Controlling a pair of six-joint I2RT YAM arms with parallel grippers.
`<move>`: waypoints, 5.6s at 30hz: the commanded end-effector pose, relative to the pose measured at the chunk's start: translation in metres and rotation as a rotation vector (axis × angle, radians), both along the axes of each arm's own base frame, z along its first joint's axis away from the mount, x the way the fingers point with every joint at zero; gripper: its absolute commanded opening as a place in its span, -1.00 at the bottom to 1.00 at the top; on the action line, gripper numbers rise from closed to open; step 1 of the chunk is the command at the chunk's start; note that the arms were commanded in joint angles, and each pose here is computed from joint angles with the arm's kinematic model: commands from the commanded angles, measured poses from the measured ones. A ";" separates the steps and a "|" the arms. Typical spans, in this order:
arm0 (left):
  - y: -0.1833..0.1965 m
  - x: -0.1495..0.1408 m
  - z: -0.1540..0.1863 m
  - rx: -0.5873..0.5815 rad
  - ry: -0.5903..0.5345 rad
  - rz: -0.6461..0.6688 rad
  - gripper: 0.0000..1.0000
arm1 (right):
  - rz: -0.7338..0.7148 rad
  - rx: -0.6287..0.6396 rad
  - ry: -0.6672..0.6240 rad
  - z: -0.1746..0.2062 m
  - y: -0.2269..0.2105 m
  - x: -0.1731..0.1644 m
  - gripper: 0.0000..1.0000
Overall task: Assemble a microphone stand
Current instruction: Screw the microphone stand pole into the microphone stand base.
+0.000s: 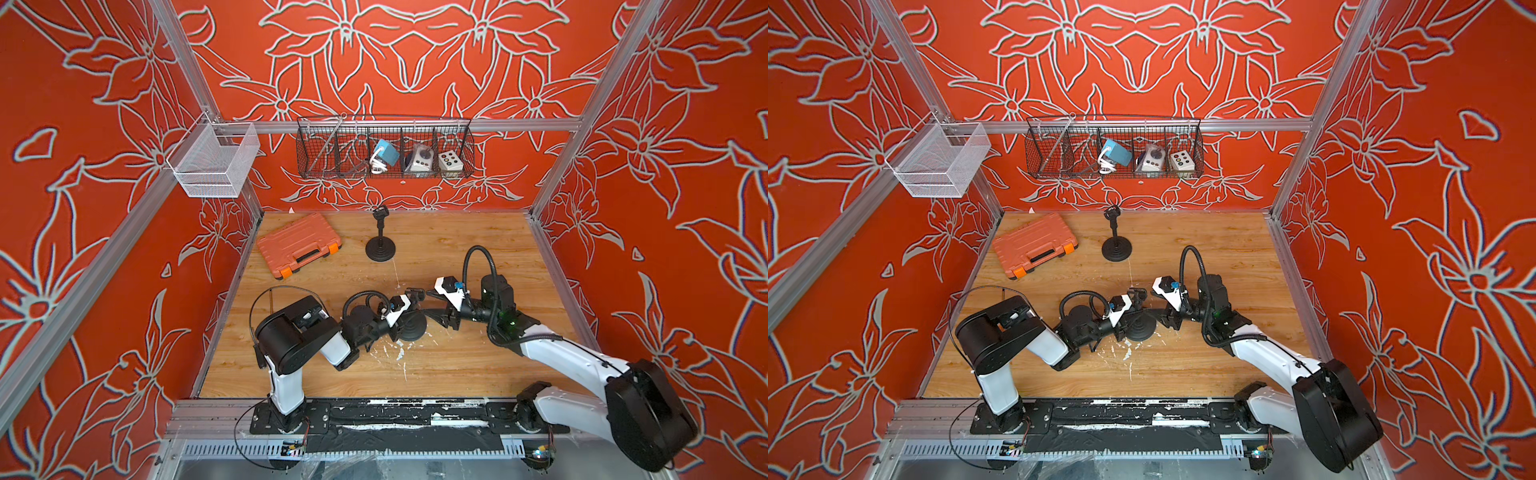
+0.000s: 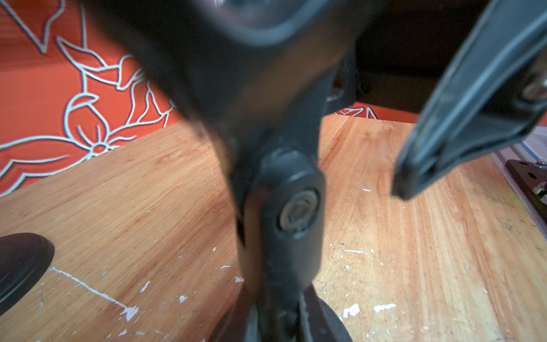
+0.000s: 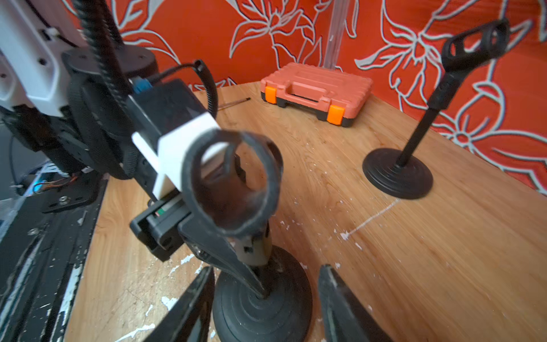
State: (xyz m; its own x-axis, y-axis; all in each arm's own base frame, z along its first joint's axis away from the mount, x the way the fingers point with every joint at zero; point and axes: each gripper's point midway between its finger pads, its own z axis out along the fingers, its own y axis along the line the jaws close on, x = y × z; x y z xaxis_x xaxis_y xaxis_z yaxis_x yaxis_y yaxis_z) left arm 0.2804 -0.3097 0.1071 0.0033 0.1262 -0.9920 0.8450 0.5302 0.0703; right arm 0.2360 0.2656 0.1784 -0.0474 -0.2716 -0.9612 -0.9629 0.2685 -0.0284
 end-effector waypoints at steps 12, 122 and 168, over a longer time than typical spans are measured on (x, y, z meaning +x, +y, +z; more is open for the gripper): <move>0.014 -0.006 -0.052 0.129 0.113 0.033 -0.87 | -0.020 0.051 0.038 -0.003 0.027 0.015 -0.04; -0.001 -0.001 -0.022 0.084 0.082 0.007 -0.58 | 0.136 -0.017 -0.119 -0.027 0.028 0.011 -1.00; 0.011 -0.008 -0.020 0.061 0.133 0.039 -1.00 | 0.163 -0.035 -0.118 0.000 0.003 -0.031 0.01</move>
State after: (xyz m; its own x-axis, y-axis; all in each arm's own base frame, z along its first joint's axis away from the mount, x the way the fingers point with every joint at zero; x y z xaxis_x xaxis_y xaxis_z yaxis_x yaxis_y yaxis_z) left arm 0.2791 -0.3052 0.1071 -0.0835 0.1237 -0.9888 0.8257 0.5641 0.0009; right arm 0.2278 0.2594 0.1743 0.0112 -0.3058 -0.9520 -0.9506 0.2923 -0.1050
